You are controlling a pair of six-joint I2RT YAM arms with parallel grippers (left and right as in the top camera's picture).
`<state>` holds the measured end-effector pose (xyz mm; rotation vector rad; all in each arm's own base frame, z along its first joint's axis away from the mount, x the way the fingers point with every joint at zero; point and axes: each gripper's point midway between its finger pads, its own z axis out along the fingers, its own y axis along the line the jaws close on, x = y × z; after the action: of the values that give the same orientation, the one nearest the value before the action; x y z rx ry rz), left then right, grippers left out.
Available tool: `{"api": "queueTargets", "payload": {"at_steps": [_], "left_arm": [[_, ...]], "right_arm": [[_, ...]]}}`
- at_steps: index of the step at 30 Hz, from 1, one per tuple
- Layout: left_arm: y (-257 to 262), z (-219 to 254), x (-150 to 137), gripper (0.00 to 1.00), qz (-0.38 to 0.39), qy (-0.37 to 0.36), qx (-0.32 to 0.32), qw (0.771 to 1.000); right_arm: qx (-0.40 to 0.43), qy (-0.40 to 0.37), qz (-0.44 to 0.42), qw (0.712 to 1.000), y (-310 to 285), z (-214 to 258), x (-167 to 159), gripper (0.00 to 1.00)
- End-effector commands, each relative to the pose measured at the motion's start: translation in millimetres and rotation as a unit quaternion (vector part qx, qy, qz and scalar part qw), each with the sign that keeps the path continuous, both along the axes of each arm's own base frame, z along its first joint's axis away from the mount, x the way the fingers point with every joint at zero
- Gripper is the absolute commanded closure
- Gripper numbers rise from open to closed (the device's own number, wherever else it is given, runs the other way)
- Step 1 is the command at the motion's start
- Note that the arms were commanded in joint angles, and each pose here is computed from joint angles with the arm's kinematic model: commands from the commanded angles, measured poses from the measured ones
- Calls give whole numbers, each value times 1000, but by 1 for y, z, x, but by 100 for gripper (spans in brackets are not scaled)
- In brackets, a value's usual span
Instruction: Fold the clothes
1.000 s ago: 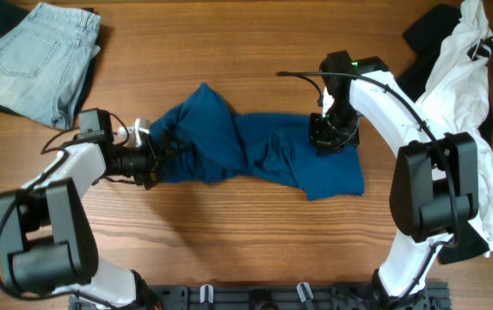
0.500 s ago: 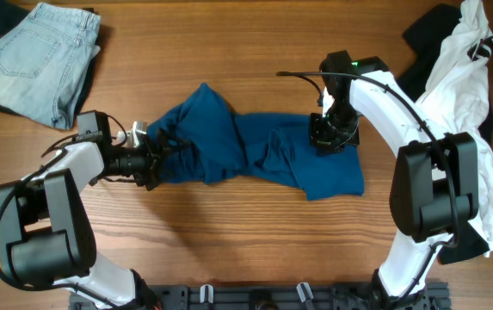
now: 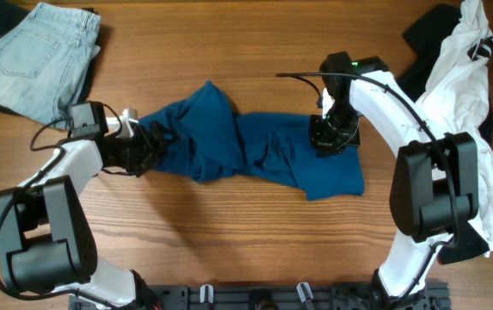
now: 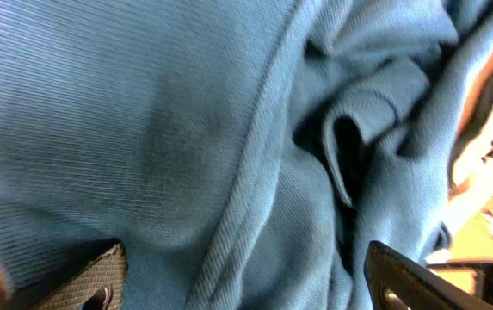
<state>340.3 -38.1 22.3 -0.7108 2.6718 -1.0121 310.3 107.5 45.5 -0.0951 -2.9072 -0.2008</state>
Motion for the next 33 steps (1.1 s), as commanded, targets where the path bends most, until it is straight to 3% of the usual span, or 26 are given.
{"api": "queueTargets", "payload": {"at_steps": [1,4,5,7,9,14,16,18,19,20,21,33], "left_arm": [[35,-18,2,18,10,5,112,994],[28,-19,2,26,-11,1,126,992],[24,-20,2,23,-18,1,131,991],[12,-21,1,7,-37,0,139,990],[-8,-22,-1,12,-67,-6,144,987],[-59,-20,-3,14,-134,-33,153,979],[-76,-21,-6,27,-149,-36,164,974],[-88,-21,-9,48,-164,-40,166,972],[-91,-22,-10,62,-162,-36,166,972],[-90,-22,-10,88,-153,-31,169,973],[-89,-23,-11,96,-147,-26,170,974],[-39,-34,-24,96,-62,59,196,977]], "right_arm": [[6,10,10,1000,3,-4,-4,94],[6,12,11,1000,2,-4,-4,94],[6,13,10,1000,2,-3,-5,94],[5,15,10,1000,2,-3,-6,94],[4,18,10,1000,2,-3,-8,94],[4,22,11,1000,1,-2,-9,95],[4,25,17,1000,1,-2,-11,95],[5,27,22,999,1,-2,-13,96],[5,29,23,999,0,-1,-13,96],[5,30,23,999,0,-1,-14,96],[5,30,23,999,0,-1,-14,96],[5,30,25,999,0,-1,-14,95]]}}
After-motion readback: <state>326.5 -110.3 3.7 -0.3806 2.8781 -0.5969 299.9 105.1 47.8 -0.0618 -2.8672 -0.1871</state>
